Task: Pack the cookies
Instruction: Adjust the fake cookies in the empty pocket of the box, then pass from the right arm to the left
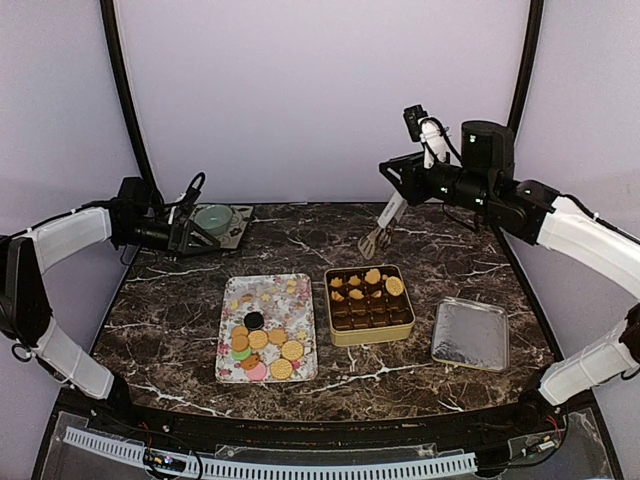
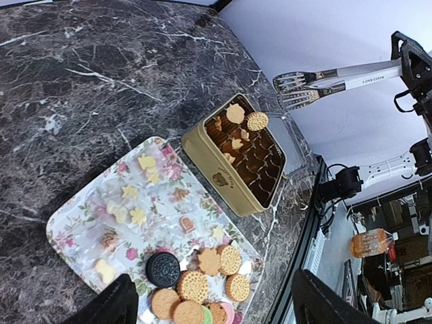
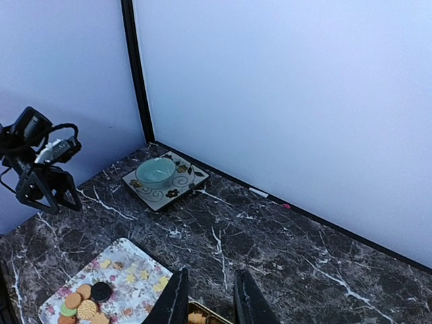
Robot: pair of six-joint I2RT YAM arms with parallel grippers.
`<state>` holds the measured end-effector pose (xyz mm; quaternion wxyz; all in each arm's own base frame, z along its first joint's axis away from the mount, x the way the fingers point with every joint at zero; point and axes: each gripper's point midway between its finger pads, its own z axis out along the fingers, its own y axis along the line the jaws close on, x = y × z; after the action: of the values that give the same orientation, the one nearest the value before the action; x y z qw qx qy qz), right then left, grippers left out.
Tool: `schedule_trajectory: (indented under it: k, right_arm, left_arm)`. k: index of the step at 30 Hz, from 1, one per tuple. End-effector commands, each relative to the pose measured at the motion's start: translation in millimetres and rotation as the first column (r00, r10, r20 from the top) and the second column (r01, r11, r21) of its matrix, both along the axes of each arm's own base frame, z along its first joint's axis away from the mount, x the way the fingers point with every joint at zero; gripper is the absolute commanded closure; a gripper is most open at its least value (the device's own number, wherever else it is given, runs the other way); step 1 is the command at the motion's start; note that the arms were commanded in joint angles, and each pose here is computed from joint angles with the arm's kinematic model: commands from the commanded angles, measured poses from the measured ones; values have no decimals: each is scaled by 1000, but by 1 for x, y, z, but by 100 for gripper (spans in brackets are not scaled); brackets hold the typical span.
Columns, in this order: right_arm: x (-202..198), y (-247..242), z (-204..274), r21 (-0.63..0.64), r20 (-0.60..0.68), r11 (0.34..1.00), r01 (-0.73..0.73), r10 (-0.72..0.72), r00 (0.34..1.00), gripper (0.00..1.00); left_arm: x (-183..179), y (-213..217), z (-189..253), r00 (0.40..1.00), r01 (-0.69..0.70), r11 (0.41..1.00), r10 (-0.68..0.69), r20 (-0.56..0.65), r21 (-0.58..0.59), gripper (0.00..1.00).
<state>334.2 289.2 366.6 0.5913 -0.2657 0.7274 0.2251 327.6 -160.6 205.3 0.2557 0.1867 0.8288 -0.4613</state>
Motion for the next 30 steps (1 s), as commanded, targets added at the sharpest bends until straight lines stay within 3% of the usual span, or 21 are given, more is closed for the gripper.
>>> schedule_trajectory:
  k: [1, 8, 15, 24, 30]
  right_arm:
    - [-16, 19, 47, 177, 19, 976, -126, 124, 992, 100]
    - [-44, 68, 56, 377, -17, 872, -313, 344, 939, 100]
    - [-59, 108, 58, 499, -37, 761, -413, 495, 868, 100]
    - [-57, 125, 53, 526, -19, 727, -442, 529, 848, 100]
    - [-52, 131, 49, 527, -15, 725, -443, 529, 848, 100]
  left_arm:
    - [-10, -32, 24, 984, 150, 988, -146, 99, -37, 18]
    - [-32, -85, 54, 920, 372, 920, -346, 186, -126, 14]
    - [-55, -113, 81, 826, 550, 804, -485, 288, -224, 14]
    - [-80, -124, 82, 771, 629, 739, -553, 316, -241, 26]
    - [-82, -129, 62, 779, 622, 750, -564, 273, -226, 33]
